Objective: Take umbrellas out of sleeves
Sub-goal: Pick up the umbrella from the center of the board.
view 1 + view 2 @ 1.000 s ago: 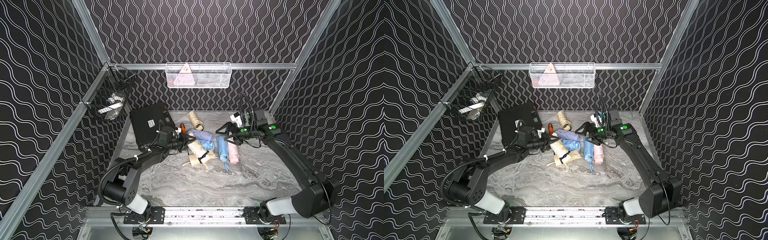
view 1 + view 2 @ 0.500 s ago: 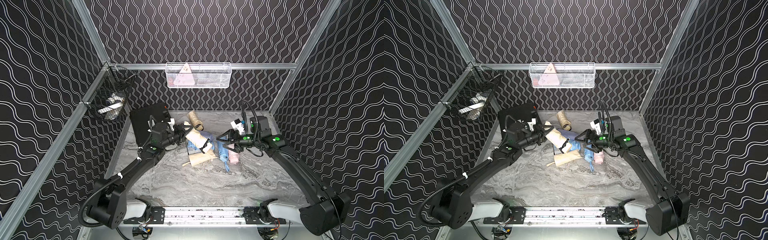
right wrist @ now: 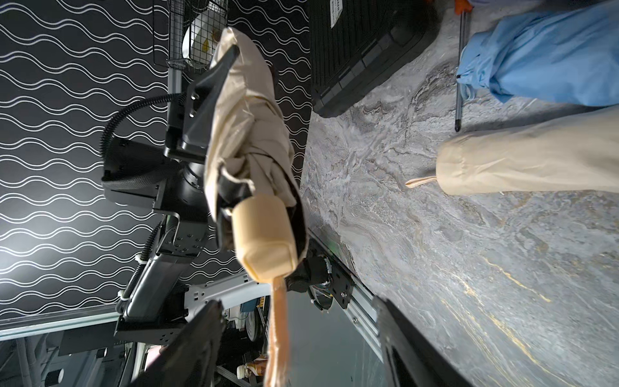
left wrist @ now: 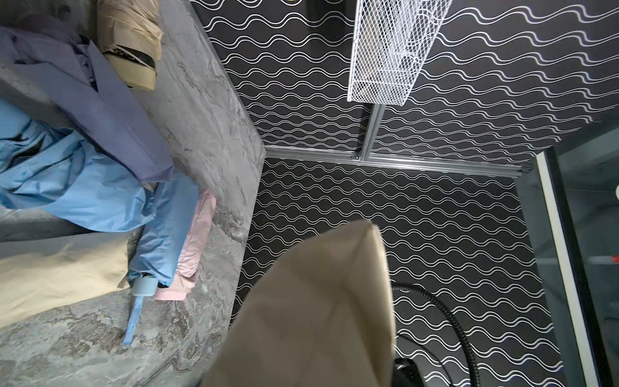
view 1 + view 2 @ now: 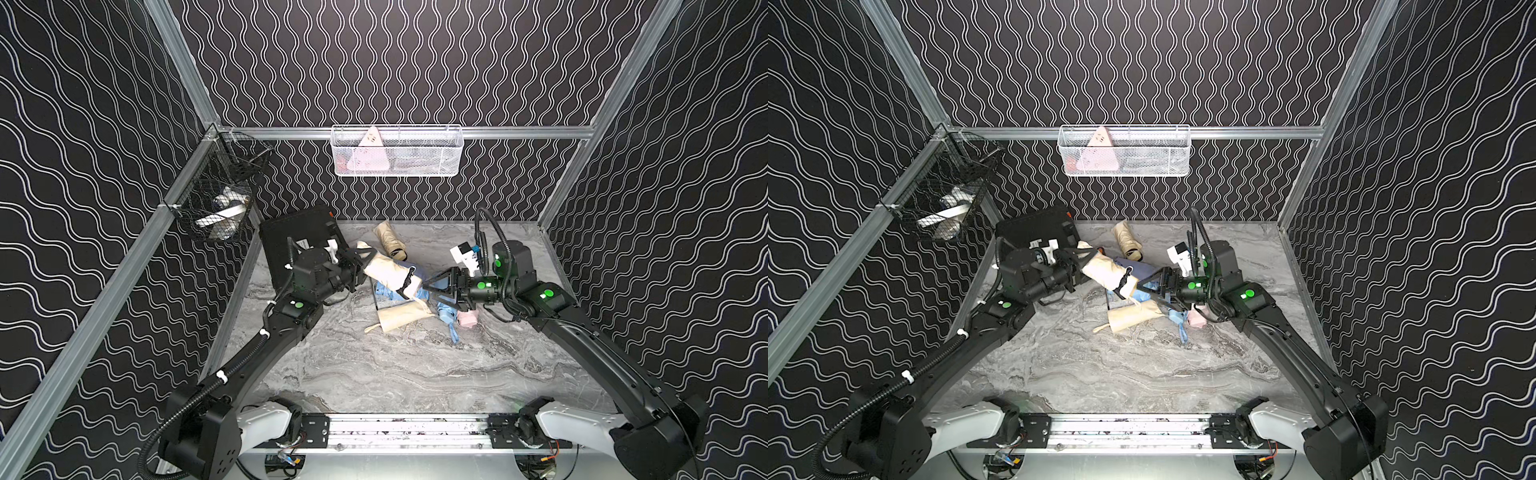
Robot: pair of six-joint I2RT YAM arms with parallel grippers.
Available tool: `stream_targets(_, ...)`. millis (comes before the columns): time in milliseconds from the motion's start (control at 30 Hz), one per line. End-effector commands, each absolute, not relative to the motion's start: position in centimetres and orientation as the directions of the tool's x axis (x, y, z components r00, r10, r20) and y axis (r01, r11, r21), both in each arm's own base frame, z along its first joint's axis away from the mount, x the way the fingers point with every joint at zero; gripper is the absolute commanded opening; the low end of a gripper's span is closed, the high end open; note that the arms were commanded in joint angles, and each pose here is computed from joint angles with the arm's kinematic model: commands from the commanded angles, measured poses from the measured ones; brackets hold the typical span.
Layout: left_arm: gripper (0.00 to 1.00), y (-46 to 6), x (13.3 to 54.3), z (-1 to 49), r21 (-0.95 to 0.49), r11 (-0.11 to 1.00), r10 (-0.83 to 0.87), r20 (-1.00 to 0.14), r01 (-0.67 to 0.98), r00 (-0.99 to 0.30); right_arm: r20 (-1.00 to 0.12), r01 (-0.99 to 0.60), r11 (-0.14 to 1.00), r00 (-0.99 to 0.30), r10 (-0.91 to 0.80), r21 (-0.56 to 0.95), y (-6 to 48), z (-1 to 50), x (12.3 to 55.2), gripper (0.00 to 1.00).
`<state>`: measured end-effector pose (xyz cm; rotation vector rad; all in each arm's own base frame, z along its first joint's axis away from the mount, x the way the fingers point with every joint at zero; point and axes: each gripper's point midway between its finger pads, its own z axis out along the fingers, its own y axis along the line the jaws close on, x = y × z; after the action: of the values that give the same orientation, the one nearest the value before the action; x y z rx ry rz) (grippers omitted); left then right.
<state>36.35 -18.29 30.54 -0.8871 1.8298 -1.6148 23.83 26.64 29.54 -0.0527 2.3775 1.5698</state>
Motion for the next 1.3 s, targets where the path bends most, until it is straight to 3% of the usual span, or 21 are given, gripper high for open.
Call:
stream_targets(0,0.17,-17.8,36.1,32.0,-0.990,0.039,-0.788,0.053,-0.135,-0.613,-0.322,-0.251,0.332,-0.930,0.177,0.909,27.2,32.4,24.2,0.74)
stream_targets(133,0.17,-17.5,35.6,32.4,-0.987,0.098,-0.792,-0.001,-0.125,-0.611,-0.347,-0.302,0.280,-0.929,0.127,0.911,27.7,32.9,23.2,0.75)
stream_targets(600,0.17,-17.8,36.1,32.6,-0.995,0.008,-0.791,0.056,-0.102,-0.610,-0.332,-0.293,0.272,-0.937,0.110,0.917,30.8,32.7,24.4,0.70)
stream_targets(767,0.17,-17.8,36.0,33.4,-0.996,0.018,-0.791,0.038,-0.085,-0.610,-0.364,-0.316,0.297,-0.923,0.123,0.901,31.0,32.8,25.3,0.66)
stream_targets(1000,0.17,-18.0,36.2,33.9,-0.997,0.010,-0.784,0.040,-0.077,-0.620,-0.314,-0.277,0.232,-0.938,0.145,0.933,32.0,32.6,25.5,0.61)
stream_targets(1267,0.17,-17.5,35.5,33.3,-0.996,0.019,-0.794,0.039,-0.088,-0.607,-0.313,-0.272,0.247,-0.939,0.143,0.930,31.5,32.1,24.8,0.58)
